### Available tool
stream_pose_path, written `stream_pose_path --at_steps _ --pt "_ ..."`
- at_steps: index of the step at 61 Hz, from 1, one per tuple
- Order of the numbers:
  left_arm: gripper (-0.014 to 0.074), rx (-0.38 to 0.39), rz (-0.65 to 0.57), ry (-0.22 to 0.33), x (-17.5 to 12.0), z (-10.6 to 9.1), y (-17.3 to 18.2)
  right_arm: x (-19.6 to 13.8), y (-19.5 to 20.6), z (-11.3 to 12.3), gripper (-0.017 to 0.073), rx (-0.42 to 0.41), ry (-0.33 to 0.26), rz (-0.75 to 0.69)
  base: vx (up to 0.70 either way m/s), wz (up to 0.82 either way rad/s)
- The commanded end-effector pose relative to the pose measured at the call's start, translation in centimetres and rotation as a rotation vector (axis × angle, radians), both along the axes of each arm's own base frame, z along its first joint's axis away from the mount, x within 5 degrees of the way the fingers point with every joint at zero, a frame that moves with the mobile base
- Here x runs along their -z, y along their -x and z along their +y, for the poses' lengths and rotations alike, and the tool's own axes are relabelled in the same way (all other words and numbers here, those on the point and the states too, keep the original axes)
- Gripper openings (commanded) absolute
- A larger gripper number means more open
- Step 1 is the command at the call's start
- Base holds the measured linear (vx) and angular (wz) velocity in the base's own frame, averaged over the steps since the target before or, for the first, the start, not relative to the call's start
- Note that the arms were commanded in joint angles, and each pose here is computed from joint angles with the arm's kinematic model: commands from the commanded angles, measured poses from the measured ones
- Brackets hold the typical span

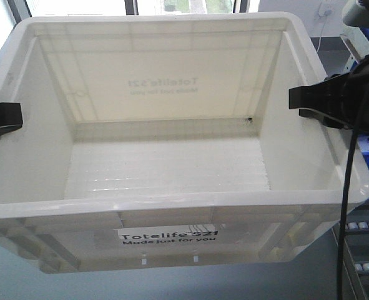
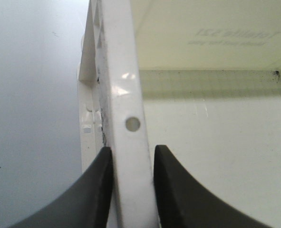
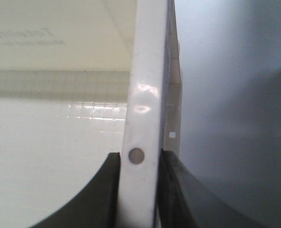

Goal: Move bin from left to right shelf
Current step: 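Keep gripping the crate while the base turns toward another shelf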

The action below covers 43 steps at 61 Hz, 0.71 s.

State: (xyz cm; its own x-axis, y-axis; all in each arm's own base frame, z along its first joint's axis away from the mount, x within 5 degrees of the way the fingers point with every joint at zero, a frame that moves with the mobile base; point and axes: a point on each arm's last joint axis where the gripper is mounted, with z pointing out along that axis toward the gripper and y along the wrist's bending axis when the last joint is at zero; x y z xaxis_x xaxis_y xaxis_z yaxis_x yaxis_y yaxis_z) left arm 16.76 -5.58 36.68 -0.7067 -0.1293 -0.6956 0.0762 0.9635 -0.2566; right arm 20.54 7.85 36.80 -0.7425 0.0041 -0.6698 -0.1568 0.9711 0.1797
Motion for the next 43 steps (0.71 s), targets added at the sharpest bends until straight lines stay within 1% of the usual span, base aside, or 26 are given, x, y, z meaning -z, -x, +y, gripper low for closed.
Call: stream_pose_path --at_steps 1,43 --pt "0.0104 -0.001 -0.179 -0.066 -2.27 0.74 -0.08 -2.76 -0.07 -1.01 -0.0005 -0.003 0.059 -0.21 0.32 0.0" --pt "0.0104 -0.001 -0.179 -0.066 -2.27 0.74 -0.08 -2.76 -0.07 -1.01 -0.0005 -0.003 0.059 -0.21 0.31 -0.04"
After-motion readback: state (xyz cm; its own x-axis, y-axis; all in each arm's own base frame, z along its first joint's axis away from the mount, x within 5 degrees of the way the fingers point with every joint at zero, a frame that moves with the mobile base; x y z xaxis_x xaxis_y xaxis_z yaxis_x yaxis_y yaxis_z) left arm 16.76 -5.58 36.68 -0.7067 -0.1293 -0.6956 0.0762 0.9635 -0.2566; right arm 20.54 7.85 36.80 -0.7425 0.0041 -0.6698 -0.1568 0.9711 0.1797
